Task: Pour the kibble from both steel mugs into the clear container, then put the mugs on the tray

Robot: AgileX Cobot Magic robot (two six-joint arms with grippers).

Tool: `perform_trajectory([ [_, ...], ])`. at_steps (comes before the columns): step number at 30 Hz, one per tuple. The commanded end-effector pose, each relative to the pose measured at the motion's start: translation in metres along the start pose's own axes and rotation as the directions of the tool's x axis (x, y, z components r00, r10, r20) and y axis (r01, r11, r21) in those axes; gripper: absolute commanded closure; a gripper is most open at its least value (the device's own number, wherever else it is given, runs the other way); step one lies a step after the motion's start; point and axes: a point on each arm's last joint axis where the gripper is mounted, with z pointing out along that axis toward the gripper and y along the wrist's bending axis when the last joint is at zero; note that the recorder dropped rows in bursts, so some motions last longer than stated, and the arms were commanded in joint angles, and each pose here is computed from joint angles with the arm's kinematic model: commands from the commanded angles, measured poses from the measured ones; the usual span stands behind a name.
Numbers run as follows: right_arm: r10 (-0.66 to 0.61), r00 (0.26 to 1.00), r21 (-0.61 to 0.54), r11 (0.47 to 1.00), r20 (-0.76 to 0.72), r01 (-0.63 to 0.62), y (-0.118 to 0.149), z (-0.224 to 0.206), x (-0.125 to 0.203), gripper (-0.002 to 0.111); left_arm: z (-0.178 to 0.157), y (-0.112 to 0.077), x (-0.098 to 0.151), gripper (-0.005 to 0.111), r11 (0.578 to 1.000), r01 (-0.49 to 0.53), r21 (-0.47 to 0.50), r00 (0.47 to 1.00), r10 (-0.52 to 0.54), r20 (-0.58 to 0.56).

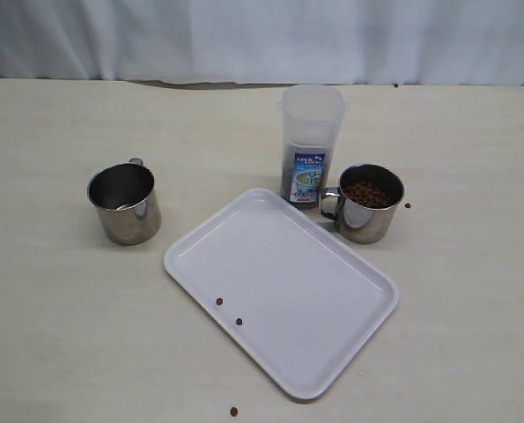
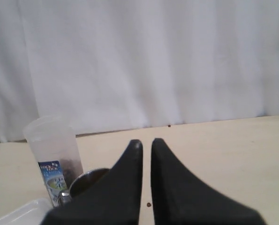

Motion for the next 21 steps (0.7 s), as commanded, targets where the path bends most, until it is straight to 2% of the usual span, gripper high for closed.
perform_trajectory([
  [1, 0.059, 0.996, -0.010, 0.998, 0.060, -0.059, 0.000, 0.000, -0.005, 0.103, 0.000, 0.000, 0.001, 0.107, 1.000, 0.000, 0.007, 1.000, 0.000, 0.003],
  [11, 0.077, 0.972, -0.018, 0.997, 0.222, -0.074, 0.000, -0.002, -0.019, 0.103, 0.000, 0.000, 0.001, 0.107, 1.000, 0.000, 0.007, 1.000, 0.000, 0.003],
  [15, 0.145, 0.943, -0.030, 0.989, 0.301, -0.143, -0.002, -0.004, -0.027, 0.103, 0.000, 0.000, 0.001, 0.107, 1.000, 0.000, 0.007, 1.000, 0.000, 0.003],
  [17, 0.224, 0.919, -0.058, 0.974, 0.324, -0.217, -0.002, -0.005, -0.029, 0.103, 0.000, 0.000, 0.001, 0.107, 1.000, 0.000, 0.007, 1.000, 0.000, 0.003],
  [19, 0.255, 0.915, -0.078, 0.967, 0.313, -0.243, -0.001, -0.004, -0.029, 0.103, 0.000, 0.000, 0.001, 0.107, 1.000, 0.000, 0.007, 1.000, 0.000, 0.003],
  [21, 0.225, 0.949, -0.069, 0.974, 0.222, -0.215, 0.002, 0.003, -0.022, 0.103, 0.000, 0.000, 0.001, 0.107, 1.000, 0.000, 0.007, 1.000, 0.000, 0.003],
])
